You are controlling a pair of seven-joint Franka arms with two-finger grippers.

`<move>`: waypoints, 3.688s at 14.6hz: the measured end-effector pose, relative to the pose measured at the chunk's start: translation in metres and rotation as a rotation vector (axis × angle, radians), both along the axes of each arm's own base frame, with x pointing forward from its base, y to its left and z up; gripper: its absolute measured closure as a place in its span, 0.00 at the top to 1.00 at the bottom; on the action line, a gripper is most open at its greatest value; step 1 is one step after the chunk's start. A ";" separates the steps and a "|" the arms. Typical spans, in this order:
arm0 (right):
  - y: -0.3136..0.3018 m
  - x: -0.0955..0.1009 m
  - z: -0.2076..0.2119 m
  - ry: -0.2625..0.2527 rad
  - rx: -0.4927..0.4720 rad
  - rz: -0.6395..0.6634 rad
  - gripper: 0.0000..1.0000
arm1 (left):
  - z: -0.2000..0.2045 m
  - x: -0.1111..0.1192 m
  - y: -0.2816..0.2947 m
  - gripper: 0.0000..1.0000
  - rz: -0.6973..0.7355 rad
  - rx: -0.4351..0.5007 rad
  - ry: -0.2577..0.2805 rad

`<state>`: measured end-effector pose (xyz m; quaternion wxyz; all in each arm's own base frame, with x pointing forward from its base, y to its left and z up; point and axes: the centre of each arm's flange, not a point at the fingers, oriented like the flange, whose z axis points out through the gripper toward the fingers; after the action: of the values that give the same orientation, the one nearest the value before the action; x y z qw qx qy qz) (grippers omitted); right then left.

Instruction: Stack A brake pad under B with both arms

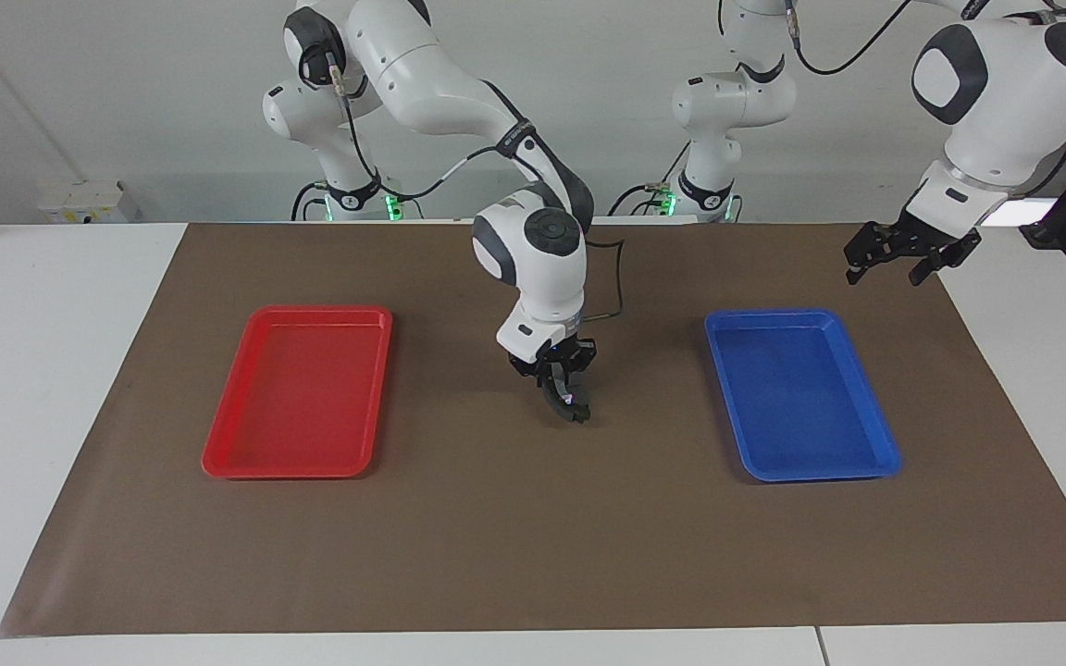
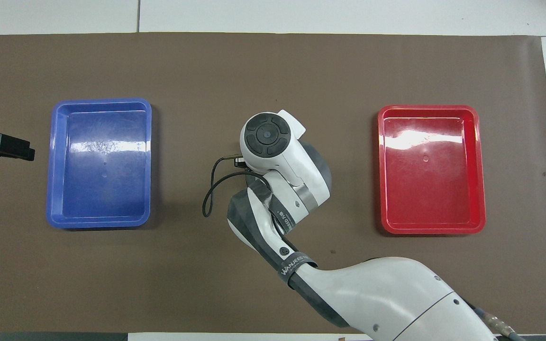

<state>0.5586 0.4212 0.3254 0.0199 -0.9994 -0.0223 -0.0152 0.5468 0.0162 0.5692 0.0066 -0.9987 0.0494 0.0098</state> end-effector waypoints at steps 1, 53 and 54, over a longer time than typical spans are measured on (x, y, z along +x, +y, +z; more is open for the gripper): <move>0.004 -0.002 -0.003 0.001 -0.001 0.002 0.43 | 0.000 0.000 0.000 0.99 0.013 0.004 -0.001; -0.432 0.001 0.285 0.050 -0.061 -0.250 1.00 | 0.002 0.003 -0.004 0.99 0.047 -0.017 -0.027; -0.436 -0.002 0.288 0.059 -0.058 -0.238 1.00 | 0.002 0.003 -0.004 0.99 0.047 -0.017 -0.027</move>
<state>0.5565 -0.0145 0.6132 -0.0104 -0.9952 0.0966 0.0124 0.5498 0.0120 0.5709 -0.0016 -0.9997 0.0258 -0.0041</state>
